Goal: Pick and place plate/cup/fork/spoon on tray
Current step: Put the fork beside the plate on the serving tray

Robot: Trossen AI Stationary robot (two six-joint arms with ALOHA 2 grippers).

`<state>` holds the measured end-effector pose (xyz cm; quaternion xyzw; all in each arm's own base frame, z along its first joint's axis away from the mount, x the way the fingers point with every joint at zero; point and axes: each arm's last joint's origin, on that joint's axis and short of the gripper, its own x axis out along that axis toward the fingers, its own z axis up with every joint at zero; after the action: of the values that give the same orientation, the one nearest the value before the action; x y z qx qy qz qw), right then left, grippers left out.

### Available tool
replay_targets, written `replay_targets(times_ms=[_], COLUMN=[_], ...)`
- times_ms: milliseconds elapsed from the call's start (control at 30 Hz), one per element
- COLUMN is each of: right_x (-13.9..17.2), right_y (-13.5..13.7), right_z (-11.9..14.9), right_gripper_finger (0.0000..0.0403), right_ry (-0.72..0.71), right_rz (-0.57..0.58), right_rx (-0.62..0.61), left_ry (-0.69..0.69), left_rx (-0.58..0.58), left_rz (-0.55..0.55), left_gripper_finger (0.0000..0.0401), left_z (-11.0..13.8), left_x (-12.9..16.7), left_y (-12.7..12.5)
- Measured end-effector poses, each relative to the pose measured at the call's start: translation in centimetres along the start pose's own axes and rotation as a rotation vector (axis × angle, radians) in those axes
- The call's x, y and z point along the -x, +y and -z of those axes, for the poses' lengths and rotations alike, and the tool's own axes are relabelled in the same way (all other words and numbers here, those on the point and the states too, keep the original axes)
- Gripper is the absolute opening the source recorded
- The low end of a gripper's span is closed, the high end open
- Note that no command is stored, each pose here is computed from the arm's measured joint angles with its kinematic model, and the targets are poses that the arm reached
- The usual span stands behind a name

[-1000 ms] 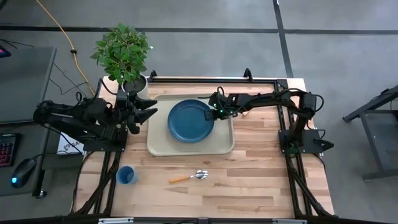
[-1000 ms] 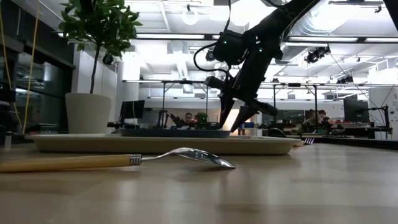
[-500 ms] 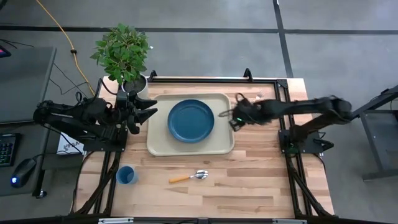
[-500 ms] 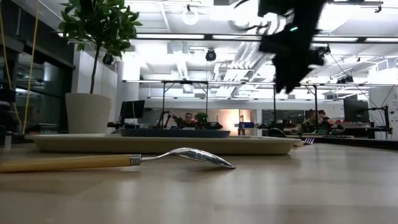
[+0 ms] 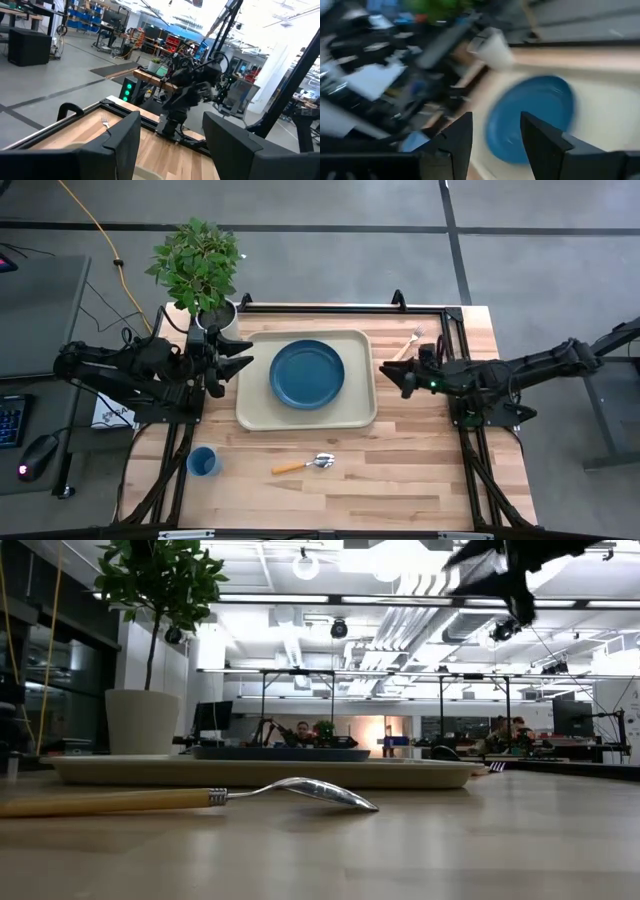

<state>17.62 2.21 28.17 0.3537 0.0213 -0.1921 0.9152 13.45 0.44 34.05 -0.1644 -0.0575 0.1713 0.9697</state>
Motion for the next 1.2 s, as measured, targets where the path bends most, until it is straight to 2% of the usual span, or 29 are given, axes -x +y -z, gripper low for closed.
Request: replay_targets(times_ms=[133,233,400,600,767,933,1033,1100,1200], right_x=[0.1,0.2,0.2,0.2,0.2,-0.4,-1.2,-1.9,-2.8], right_y=[1.1,1.5,1.6,1.6,1.5,1.0,1.0,0.7,-0.6], right_z=[-0.6,-0.7,-0.7,-0.7,-0.8,-1.0,-2.3,-3.2,-4.3], right_gripper_finger=[0.0155,0.0155,0.0155,0.0155,0.0155,0.0155,0.0155,0.0155,0.0155], right_ry=[0.001,0.01,0.015,0.015,0.009,-0.027,0.029,0.1,0.213], right_rz=[-0.178,-0.26,-0.277,-0.277,-0.251,-0.122,-0.021,0.108,0.421], right_rx=[0.13,0.218,0.244,0.242,0.142,-0.094,-0.136,-0.145,-0.165], left_ry=[0.0,0.0,0.0,0.0,0.001,0.0,0.0,0.0,0.0], left_rx=[0.0,0.0,0.043,0.043,0.042,0.044,0.044,0.043,0.042], left_rz=[0.0,0.0,0.0,0.001,0.001,0.002,0.001,0.002,0.001], left_gripper_finger=[0.0196,0.0196,0.0196,0.0196,0.0196,0.0196,0.0196,0.0196,0.0196], left_z=[0.0,0.0,0.0,0.0,0.0,0.0,0.0,0.0,0.0], left_x=[0.0,0.0,0.0,0.0,0.0,0.0,0.0,0.0,0.0], left_y=[0.0,0.0,0.0,0.0,0.0,0.0,0.0,0.0,0.0])
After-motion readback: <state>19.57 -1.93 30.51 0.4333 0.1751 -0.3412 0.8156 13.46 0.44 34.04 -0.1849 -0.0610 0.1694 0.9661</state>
